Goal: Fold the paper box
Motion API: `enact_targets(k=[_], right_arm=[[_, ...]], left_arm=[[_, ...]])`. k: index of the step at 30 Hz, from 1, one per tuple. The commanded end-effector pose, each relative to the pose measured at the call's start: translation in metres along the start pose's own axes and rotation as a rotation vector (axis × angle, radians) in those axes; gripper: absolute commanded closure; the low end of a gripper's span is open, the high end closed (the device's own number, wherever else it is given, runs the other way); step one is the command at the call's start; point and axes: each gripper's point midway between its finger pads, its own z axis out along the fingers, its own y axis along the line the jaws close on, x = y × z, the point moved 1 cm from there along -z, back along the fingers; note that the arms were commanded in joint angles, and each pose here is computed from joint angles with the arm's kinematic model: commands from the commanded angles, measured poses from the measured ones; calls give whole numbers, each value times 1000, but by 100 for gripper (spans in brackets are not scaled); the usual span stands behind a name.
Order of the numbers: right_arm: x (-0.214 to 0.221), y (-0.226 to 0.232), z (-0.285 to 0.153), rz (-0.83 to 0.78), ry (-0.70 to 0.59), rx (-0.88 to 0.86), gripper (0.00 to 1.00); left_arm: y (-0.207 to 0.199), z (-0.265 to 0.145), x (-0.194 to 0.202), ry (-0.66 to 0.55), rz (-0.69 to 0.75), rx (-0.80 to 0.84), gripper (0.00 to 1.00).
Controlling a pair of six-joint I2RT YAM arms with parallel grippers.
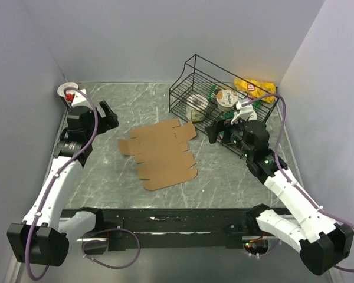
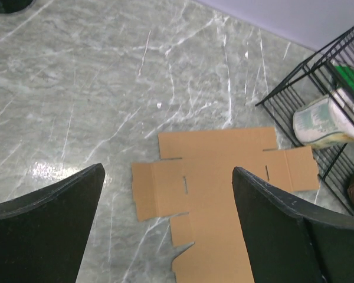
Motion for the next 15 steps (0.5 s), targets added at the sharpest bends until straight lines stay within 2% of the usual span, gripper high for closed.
enact_targets(k=[1,4,8,11,15], right_arm=[[-31,2,-6,1,-77,4,0],[-32,3,-5,5,-78,2,0],[-32,3,-5,10,-75,4,0],[-34,3,-6,12,-88,3,0],[-37,5,-6,19,-94,-4,0]], left_arm=[[-3,-4,-2,15,45,28,4],[-10,-4,-5,4,56,64,4],[-41,-9,-1,48,123,265,4],[-57,-6,-10,68,133,332,4],[-79,10,-16,150,83,421,4]])
